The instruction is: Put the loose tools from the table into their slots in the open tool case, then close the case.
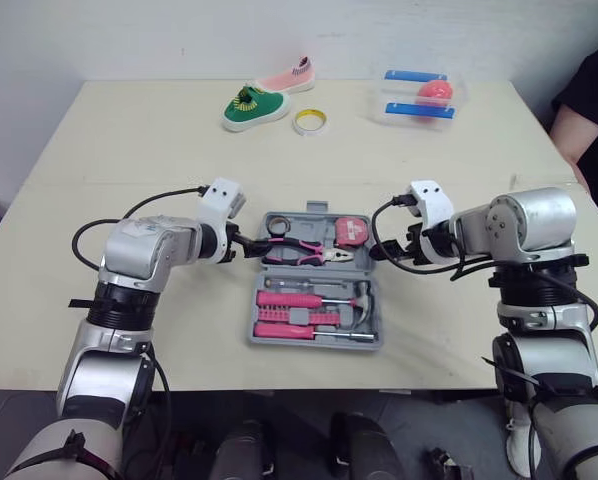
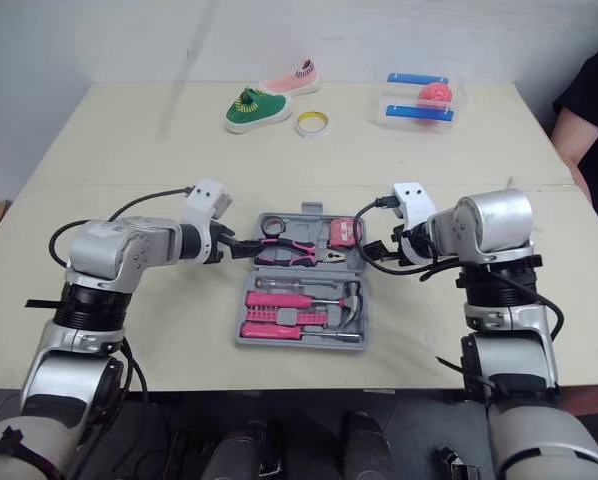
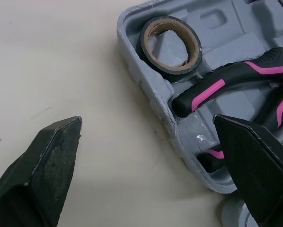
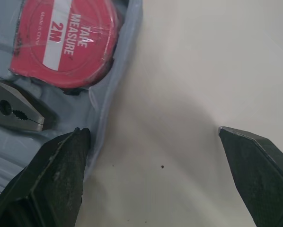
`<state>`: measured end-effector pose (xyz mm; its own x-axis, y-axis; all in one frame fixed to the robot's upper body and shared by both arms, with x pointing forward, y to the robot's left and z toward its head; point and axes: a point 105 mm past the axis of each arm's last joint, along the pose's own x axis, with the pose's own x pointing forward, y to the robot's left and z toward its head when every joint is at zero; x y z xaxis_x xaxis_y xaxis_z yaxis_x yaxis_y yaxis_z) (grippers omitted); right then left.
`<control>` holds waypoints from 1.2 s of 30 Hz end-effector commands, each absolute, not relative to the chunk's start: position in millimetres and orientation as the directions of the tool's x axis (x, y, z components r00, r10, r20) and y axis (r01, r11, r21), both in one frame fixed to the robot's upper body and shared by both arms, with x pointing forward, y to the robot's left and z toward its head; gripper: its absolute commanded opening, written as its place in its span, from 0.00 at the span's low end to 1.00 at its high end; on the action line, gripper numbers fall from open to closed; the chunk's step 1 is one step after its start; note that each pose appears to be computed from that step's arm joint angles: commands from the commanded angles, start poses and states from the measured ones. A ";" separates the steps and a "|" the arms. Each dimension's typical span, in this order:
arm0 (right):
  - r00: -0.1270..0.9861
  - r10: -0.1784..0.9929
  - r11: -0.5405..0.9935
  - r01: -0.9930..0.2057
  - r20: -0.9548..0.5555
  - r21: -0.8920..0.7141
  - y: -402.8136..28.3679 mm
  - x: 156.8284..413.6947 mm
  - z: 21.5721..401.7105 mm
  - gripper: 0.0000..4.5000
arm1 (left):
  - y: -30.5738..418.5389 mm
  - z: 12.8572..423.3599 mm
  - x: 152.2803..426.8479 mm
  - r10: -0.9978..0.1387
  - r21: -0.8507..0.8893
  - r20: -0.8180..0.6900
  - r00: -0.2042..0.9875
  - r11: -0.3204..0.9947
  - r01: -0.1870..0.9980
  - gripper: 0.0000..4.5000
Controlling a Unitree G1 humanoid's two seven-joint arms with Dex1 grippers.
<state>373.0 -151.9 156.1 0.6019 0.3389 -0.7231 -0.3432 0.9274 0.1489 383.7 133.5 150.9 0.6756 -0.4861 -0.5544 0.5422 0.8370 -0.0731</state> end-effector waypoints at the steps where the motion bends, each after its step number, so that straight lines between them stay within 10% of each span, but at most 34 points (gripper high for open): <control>1: 0.605 0.361 0.920 -0.356 -0.710 0.165 -144.5 374.1 161.2 1.00 | 136.1 158.2 386.2 -0.473 -0.060 -0.538 0.698 0.847 0.528 1.00; 10: 0.596 0.337 0.931 -0.328 -0.729 0.163 -139.6 376.0 151.4 1.00 | 131.0 147.5 384.1 -0.469 -0.084 -0.565 0.679 0.852 0.518 1.00; 21: 0.615 0.411 0.908 -0.341 -0.673 0.243 -124.4 377.9 160.5 0.00 | 111.2 153.4 369.0 -0.581 -0.223 -0.504 0.639 0.802 0.554 0.06; 36: 0.831 0.549 0.824 -0.556 -0.087 -0.108 -119.9 357.4 188.8 0.00 | 133.3 179.7 370.6 -0.577 0.080 -0.055 0.815 0.811 0.579 0.01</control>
<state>363.6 -131.4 159.4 0.8448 0.4787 -0.2390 -0.4876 0.8727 0.0245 371.3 131.5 154.4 0.8054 -0.5704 -0.1613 0.5704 0.8198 -0.0505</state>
